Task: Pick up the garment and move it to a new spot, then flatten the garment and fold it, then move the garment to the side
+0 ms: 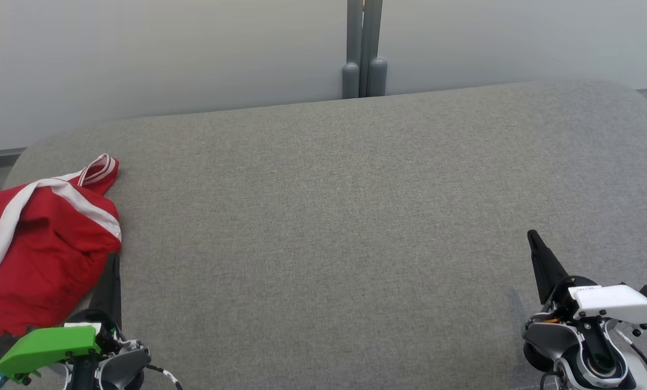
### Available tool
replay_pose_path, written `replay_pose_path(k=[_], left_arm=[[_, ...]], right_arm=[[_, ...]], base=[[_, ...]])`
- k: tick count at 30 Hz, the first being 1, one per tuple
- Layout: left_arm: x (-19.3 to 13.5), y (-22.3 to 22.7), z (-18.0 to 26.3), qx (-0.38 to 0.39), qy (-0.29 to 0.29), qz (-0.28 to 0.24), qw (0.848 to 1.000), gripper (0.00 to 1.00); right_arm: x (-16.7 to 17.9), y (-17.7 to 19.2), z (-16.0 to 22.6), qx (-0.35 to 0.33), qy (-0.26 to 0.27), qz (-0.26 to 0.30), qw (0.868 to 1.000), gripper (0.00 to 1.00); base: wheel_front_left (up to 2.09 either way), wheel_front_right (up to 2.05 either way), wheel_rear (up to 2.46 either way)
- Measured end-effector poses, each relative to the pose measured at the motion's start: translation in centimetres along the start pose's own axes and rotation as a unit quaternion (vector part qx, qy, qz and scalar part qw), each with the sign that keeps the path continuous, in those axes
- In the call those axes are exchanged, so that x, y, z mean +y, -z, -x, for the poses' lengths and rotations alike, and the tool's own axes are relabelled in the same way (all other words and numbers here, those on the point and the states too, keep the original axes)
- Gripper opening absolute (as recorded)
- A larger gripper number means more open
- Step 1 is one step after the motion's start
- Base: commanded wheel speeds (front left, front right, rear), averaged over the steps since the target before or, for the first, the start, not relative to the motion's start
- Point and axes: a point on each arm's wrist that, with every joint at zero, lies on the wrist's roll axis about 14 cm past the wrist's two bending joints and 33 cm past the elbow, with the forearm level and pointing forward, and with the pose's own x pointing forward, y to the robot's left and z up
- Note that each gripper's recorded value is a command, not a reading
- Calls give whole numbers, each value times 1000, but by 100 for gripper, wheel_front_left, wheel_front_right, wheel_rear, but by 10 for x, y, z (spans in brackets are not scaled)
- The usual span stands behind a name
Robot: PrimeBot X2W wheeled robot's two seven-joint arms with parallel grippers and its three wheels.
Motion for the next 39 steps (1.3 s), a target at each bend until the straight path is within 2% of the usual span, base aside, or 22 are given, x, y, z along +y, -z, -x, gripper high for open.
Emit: replay_pose_path(k=[39], left_arm=[[0, 0, 0, 0, 0, 0, 1000, 0]], right_arm=[[0, 0, 0, 0, 0, 0, 1000, 0]], base=[[0, 0, 0]])
